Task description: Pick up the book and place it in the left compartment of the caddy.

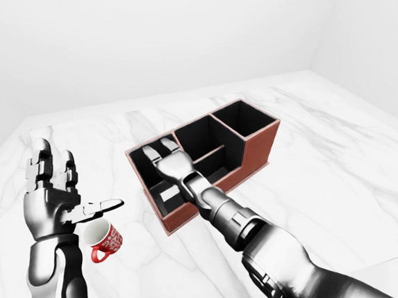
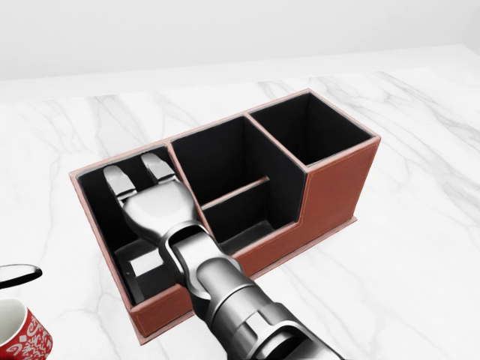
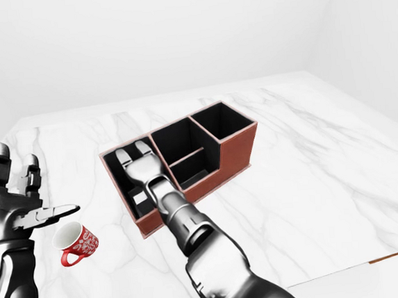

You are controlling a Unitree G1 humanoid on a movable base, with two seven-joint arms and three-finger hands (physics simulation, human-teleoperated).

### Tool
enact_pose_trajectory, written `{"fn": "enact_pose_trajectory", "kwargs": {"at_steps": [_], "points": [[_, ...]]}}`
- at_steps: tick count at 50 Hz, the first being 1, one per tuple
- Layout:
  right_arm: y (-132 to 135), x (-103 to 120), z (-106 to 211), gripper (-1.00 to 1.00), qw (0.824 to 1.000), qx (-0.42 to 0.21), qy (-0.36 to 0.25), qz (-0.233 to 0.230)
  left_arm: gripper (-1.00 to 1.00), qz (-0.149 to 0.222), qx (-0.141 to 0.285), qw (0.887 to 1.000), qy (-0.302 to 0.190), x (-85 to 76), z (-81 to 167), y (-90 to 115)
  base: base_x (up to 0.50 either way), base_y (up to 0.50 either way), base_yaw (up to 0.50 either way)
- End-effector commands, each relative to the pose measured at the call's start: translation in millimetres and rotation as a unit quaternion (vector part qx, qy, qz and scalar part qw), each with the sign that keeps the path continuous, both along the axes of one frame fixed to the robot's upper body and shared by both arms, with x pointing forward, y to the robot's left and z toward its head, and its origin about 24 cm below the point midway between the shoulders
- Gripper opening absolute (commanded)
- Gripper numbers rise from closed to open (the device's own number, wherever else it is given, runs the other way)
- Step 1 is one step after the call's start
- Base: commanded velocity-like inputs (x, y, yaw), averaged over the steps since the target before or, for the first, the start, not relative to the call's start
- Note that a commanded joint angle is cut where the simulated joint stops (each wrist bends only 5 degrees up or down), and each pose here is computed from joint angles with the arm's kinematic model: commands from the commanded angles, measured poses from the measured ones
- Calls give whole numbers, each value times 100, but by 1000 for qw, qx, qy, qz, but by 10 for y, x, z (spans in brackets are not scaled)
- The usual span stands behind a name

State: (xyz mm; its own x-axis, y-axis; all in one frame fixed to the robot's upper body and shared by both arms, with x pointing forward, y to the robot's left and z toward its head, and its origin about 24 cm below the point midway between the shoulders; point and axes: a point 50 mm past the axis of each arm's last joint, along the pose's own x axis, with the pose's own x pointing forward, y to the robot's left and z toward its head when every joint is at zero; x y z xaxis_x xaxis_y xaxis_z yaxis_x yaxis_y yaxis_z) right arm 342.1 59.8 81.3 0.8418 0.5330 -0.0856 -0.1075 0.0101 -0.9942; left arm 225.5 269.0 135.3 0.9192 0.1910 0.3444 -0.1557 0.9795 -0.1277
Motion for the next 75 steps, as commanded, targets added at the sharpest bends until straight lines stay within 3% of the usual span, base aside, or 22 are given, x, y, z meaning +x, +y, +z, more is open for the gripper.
{"fn": "enact_pose_trajectory", "kwargs": {"at_steps": [1,10,24,32,39,44,53,64,75], "points": [[-20,-178,191,100,1000,-5,7,10,100,0,1,1000,1,-5,-4,-14,0,0,0],[-498,-494,639,100,999,38,-11,-15,100,-7,9,1000,1,-3,1,-84,0,0,0],[-1072,-727,1150,100,987,144,-49,-59,100,-18,25,1000,-1,1,16,-207,0,0,0],[-1287,-932,1352,100,971,230,-66,-21,100,-32,37,999,0,-24,13,-315,0,0,0],[-1480,-1138,1445,100,941,324,-86,31,100,-35,46,998,-2,-39,27,-354,0,0,0],[-1733,-1455,1568,100,904,404,-122,74,100,-38,46,998,-6,-61,38,-362,0,0,0],[-2041,-1714,1578,100,848,501,-151,84,100,-45,49,998,-9,-118,46,-380,0,0,0],[-2198,-1733,1570,100,814,553,-164,69,100,-75,51,995,-27,-242,92,-401,0,0,0],[-2223,-1900,1701,100,788,574,-200,103,100,-110,45,990,-78,-460,245,-407,0,0,0]]}}
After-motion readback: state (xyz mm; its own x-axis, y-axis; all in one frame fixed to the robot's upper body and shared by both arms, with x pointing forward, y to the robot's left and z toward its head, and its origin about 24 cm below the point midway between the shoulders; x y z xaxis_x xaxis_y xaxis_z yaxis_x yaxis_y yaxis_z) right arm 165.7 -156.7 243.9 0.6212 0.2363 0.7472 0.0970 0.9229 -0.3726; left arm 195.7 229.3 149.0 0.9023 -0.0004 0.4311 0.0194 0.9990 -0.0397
